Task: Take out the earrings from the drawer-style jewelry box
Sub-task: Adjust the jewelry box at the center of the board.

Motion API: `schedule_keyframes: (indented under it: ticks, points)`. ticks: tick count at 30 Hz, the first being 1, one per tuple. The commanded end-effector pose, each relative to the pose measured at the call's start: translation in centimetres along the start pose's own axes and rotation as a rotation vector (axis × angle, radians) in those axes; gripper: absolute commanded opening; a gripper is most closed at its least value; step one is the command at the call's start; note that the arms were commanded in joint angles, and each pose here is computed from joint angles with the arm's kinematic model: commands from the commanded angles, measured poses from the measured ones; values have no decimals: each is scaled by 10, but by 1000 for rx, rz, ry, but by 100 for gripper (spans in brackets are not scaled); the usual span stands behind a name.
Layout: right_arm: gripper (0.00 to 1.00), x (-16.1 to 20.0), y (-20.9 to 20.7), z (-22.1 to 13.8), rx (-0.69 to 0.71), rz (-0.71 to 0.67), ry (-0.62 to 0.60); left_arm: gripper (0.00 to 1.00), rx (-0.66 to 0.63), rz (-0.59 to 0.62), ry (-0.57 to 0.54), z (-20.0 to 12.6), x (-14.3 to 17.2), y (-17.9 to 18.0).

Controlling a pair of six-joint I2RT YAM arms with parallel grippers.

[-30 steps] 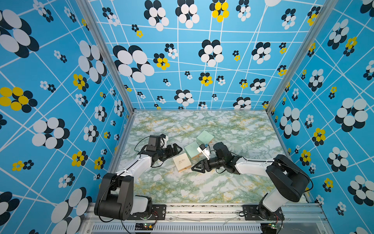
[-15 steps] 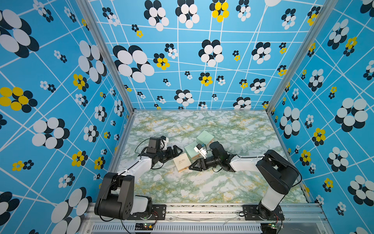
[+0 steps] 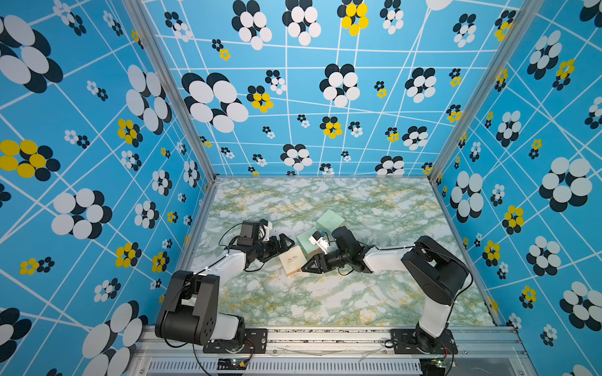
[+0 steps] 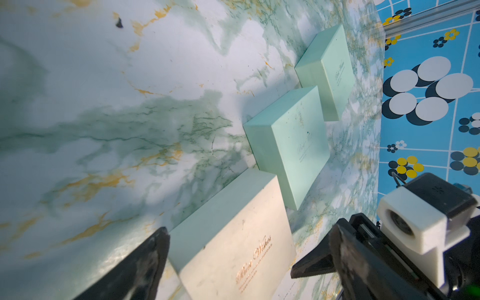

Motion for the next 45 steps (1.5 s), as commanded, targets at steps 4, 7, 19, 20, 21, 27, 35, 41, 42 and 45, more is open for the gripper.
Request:
schedule_keyframes:
  ticks: [4,7,19,20,21,27,35,41,42,45]
  points:
    - [58,-1,-9,8,30,23,11,99,-3,-5,32,8,6,2]
    - [58,-3,-13,9,56,20,-2,100,-4,-3,43,11,8,1]
    - [58,-20,-16,15,80,-5,-49,100,0,12,47,10,13,-4]
    - [58,-22,-17,15,83,-7,-53,100,-1,11,47,10,13,-4]
    - [58,-23,-17,16,84,-8,-55,100,-2,9,49,10,14,-3]
    - [59,-29,-21,14,98,-7,-76,98,-15,-3,47,8,19,0]
    - [59,-28,-28,-10,212,-3,-102,95,-168,48,-109,-34,4,-8]
    - [57,-25,-33,-28,344,8,-94,91,-117,109,-138,-59,6,-33]
    - [57,-25,-32,-29,350,10,-94,90,-98,111,-133,-60,7,-35]
    - [52,-22,-34,-33,378,37,-93,80,-69,100,-114,-53,9,-37]
Point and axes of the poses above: each gripper's point midway between its finger pads, its own z axis out along the fingers, its own y axis along the line the jaws close on, x = y × z, the point moved 4 cm from there along -z, back along the fingers, and after that the axes turned 4 degrees about -z, right-handed, at the moved point
